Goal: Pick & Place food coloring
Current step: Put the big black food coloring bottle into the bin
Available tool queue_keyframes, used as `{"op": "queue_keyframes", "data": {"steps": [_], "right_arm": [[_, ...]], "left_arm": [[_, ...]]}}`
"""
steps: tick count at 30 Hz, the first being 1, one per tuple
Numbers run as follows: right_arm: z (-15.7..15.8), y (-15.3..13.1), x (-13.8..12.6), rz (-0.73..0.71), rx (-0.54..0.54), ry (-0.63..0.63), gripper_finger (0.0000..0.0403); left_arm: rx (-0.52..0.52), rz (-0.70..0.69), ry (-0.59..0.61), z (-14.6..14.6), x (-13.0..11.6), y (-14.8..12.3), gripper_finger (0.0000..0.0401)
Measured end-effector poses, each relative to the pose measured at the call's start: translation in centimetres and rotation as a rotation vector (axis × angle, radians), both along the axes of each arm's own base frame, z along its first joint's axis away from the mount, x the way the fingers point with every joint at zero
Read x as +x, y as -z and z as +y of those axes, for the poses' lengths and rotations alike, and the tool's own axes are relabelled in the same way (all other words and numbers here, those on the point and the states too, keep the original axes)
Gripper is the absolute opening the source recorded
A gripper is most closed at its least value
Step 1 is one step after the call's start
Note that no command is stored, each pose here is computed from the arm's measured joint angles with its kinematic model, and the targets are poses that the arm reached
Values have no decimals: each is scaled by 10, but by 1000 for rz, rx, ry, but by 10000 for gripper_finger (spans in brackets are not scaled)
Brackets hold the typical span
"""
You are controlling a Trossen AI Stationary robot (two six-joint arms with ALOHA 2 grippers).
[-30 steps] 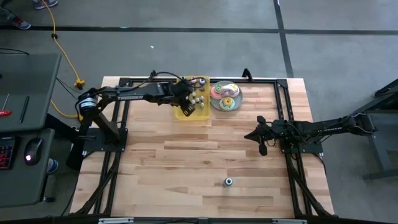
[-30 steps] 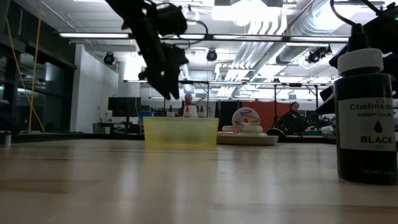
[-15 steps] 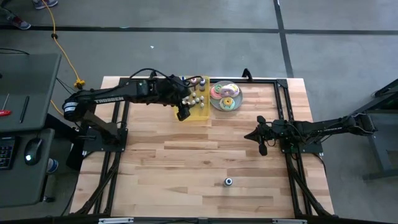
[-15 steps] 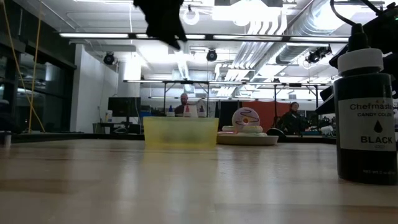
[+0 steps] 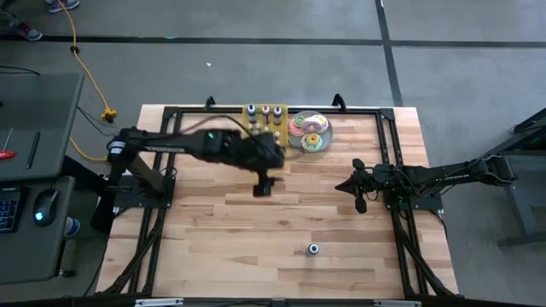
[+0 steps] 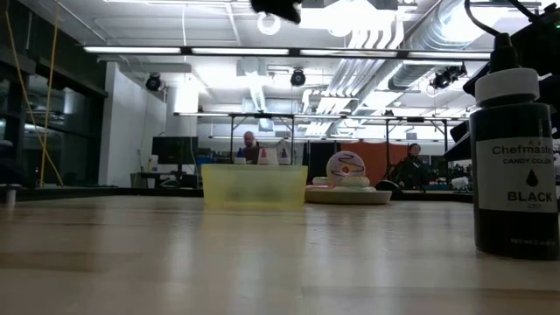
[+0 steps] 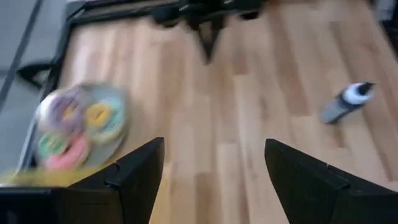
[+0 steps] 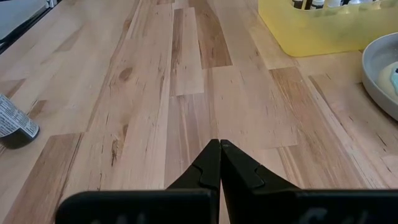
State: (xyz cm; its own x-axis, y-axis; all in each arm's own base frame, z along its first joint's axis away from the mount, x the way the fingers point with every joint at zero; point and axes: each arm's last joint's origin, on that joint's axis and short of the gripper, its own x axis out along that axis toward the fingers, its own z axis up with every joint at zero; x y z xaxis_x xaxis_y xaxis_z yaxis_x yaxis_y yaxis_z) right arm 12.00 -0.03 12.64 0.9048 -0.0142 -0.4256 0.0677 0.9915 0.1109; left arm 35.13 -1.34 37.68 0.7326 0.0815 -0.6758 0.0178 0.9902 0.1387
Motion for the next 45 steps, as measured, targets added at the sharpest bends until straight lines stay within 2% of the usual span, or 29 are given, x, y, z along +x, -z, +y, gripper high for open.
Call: {"op": "queue_keyframes", "data": {"steps": [4,11,15,18,22,23,25,27,29,36,38,43,45], "right_arm": [[0,0,0,0,0,0,0],[0,0,0,1,0,0,0],[0,0,0,3,0,0,0],[0,0,0,0,0,1,0],[0,0,0,0,0,0,0],[0,0,0,3,0,0,0],[0,0,0,1,0,1,0],[0,0,0,1,0,0,0],[0,0,0,1,0,0,0],[0,0,0,0,0,0,0],[0,0,0,0,0,1,0],[0,0,0,2,0,0,0],[0,0,0,0,0,0,0]], "left_arm": [[9,28,121,-23,22,21,271],[-60,90,359,-58,53,66,271],[-90,66,539,-79,63,81,271],[-69,25,661,-92,69,88,271],[-28,14,654,-95,79,103,271],[-30,35,650,-94,79,106,271],[-29,-19,627,-96,91,113,271],[-44,30,598,-96,91,123,271],[-56,-10,586,-98,101,131,271],[-135,29,659,-105,107,157,271],[-126,-28,675,-109,114,160,271],[-116,-34,669,-113,119,172,271],[-142,2,678,-113,118,177,271]]}}
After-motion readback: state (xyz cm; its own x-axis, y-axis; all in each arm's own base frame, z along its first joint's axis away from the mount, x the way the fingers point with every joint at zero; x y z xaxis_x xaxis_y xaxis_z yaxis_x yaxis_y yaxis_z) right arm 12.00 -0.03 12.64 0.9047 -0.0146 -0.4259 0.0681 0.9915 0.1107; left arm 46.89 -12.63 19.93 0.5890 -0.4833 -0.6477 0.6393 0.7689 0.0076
